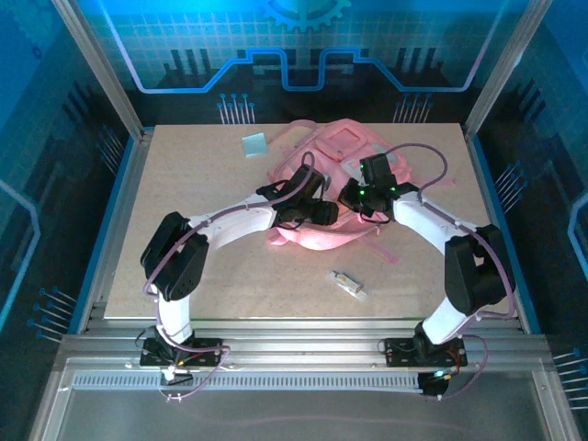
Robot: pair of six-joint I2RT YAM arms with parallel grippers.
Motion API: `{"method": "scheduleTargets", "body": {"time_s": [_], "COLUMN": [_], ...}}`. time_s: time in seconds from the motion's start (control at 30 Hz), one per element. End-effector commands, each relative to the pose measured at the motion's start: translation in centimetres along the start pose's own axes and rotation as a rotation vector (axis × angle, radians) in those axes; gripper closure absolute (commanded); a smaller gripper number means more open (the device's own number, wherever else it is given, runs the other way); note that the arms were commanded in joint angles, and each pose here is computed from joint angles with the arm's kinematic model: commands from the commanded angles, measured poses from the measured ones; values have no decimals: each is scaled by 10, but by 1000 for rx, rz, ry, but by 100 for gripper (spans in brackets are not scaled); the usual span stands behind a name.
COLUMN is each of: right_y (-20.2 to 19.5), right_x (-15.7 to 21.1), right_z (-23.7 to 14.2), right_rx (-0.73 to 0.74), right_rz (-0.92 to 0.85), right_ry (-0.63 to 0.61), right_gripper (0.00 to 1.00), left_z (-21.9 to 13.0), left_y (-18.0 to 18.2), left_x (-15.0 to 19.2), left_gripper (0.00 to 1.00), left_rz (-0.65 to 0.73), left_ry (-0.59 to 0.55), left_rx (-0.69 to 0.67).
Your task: Pack the student bag
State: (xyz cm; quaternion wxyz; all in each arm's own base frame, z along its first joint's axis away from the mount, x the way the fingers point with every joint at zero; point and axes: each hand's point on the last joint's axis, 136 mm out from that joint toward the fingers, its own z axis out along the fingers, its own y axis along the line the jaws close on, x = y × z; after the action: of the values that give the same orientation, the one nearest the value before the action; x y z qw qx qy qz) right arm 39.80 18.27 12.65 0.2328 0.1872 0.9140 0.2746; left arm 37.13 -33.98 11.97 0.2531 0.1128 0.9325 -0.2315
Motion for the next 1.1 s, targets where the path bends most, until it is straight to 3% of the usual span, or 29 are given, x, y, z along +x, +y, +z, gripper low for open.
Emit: {"method": "scheduleTargets", "body": {"time_s": [0.0,0.13,0.27,0.53,0.87,1.0,1.07], "right_y": [48,49,50,50,39,30,28], "right_x": [-30,-30,-29,-25,-17,-14,-13], "right_z": [-17,-15,-16,-23,-21,-18,-17], "right_rx": [-147,-153,-155,-153,-127,-93,-87], "right_rz": [-28,-24,-29,-54,-73,-83,-84], "right_ry": [-95,-90,-89,-97,-83,-75,-72], "right_gripper": [100,100,100,100,100,100,100], "left_z": [2,7,18,30,18,14,12], "left_y": [-4,-12,-14,-1,-6,-19,-26], "left_x": [34,42,44,18,-7,-11,-12], "left_gripper": [48,56,57,62,95,95,85], "left_rz": [-46,-59,-57,-102,-109,-119,-119], "left_ry": [128,159,177,130,86,94,103], "left_rx": [-5,21,15,-13,34,108,141]}}
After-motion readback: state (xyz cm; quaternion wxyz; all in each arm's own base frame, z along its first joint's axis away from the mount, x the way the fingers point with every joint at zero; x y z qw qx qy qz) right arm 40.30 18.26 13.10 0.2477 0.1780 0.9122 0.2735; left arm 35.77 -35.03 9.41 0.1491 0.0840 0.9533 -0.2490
